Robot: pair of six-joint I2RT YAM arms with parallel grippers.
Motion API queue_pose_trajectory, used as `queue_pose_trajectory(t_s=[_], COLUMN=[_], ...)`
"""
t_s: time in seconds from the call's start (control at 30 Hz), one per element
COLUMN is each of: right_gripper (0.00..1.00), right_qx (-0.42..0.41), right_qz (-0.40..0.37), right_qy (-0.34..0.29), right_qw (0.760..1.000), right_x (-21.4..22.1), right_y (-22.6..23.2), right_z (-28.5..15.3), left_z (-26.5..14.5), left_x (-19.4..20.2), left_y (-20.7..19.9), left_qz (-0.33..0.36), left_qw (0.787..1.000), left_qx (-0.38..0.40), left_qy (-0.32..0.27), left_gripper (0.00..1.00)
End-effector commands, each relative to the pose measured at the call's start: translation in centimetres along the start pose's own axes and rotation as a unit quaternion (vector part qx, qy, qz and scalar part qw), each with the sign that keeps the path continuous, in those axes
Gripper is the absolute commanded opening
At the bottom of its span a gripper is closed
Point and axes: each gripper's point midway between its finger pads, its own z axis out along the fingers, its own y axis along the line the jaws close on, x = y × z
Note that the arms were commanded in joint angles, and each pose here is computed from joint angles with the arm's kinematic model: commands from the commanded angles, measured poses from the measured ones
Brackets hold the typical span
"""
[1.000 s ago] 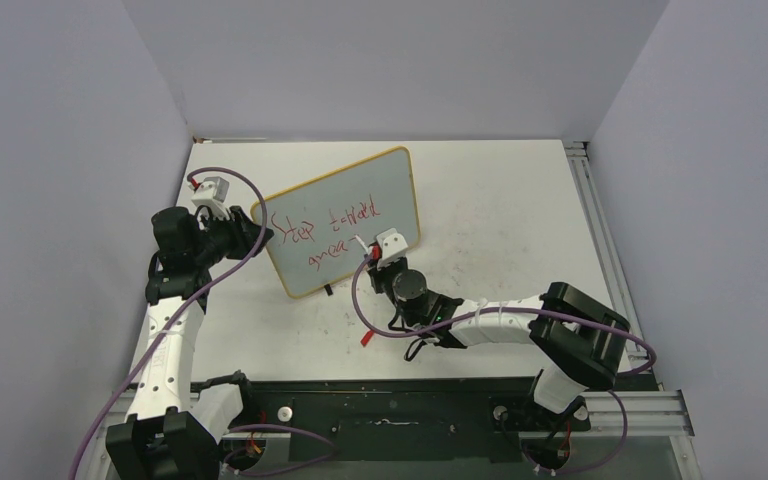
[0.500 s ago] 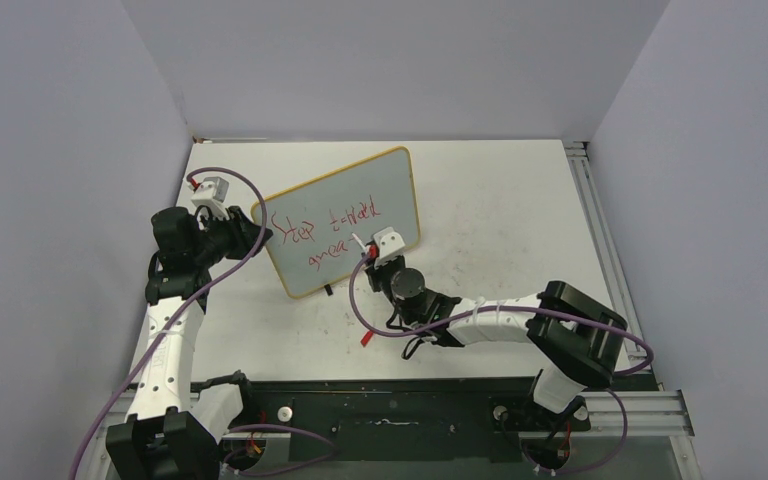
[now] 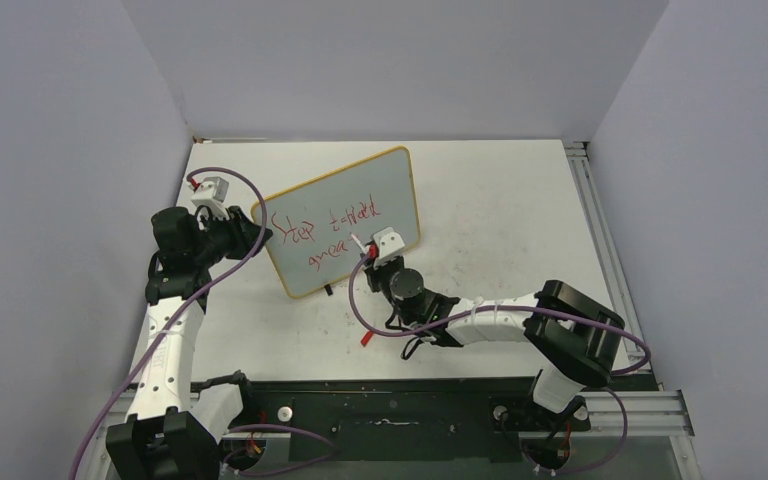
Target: Write a sentence on the whiteboard
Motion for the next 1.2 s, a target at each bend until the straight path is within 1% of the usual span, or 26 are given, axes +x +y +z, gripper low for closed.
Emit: queue_pose_trajectory(t_s=[0.0,0.37,0.6,0.8,1.17], right_gripper=[0.05,0.05,0.05,0.05,0.05], right_qx=[0.000,0.000,0.000,0.001,0.005], right_qz=[0.018,0.017,0.015,0.011,0.007], right_qy=[0.001,0.030,0.033,0.026,-0.013], right_qw=[1.000,0.999,0.999,1.000,1.000], right_x=[0.7,3.3,3.6,2.8,-1.2], right_y=[0.2,0.1,0.2,0.3,0.2], right_z=[-0.3,-0.8,-0.7,-0.3,-0.1], left_z=[-0.3,-0.3,-0.3,-0.2,-0.3], left_x=[-1.3,-1.3,-1.3,-1.4,-1.4], left_y=[-0.6,-0.6,-0.5,-0.6,-0.7], left_qz=[0.017,0.017,0.017,0.017,0.017], left_qw=[1.000,1.000,1.000,0.999,0.999], left_qx=[0.011,0.012,0.011,0.013,0.014], left_qy=[-0.023,-0.024,-0.023,-0.023,-0.024], left_gripper=[0.30,0.29,0.29,0.29,0.30])
